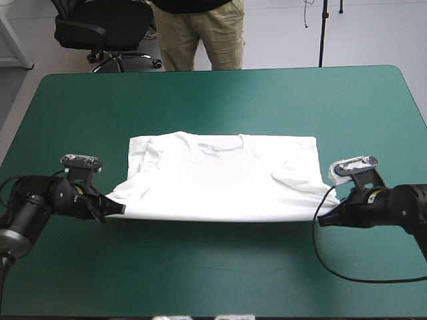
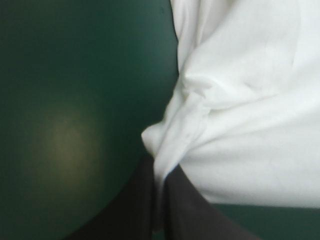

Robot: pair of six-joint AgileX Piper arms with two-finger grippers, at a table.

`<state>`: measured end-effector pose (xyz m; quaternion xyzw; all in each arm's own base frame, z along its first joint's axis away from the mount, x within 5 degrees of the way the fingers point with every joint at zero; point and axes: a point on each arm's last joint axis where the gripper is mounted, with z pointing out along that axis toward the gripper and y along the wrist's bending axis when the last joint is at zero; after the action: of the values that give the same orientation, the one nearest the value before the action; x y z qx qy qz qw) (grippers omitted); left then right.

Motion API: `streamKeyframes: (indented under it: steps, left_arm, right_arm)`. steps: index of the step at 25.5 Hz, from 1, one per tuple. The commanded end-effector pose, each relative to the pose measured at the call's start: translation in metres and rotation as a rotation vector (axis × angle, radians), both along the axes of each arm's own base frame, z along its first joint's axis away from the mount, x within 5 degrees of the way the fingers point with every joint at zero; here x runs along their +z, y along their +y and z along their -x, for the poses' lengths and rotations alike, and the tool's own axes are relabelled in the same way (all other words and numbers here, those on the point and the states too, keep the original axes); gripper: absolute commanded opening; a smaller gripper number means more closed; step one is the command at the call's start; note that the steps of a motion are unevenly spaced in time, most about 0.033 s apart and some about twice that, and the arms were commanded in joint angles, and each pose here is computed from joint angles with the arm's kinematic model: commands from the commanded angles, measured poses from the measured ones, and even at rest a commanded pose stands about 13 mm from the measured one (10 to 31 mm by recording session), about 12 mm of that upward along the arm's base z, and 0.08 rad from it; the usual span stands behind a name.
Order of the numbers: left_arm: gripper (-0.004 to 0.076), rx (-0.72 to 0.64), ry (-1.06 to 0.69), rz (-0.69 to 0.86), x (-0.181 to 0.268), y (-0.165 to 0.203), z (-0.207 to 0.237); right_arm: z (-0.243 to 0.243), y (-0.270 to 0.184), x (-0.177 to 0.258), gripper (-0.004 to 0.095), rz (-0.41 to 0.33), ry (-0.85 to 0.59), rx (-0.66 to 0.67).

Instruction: Fold the cloth

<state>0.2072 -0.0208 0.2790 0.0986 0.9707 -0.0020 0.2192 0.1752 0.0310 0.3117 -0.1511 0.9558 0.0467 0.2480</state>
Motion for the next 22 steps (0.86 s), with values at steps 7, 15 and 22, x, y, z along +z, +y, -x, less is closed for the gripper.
streamKeyframes:
  steps: [7, 15, 22]
  left_arm:
    - [-0.0018, 0.034, -0.234, 0.072, 0.029, -0.013, -0.106]
    - [-0.0018, 0.044, -0.198, 0.098, 0.011, -0.021, -0.165]
    - [-0.0018, 0.056, -0.249, 0.109, 0.008, -0.023, -0.191]
  right_arm:
    - [-0.106, -0.014, 0.03, -0.0018, -0.062, -0.172, -0.031]
    - [-0.178, -0.012, 0.014, -0.0017, -0.126, -0.147, -0.013]
    - [-0.215, -0.013, 0.006, -0.0018, -0.129, -0.15, -0.013]
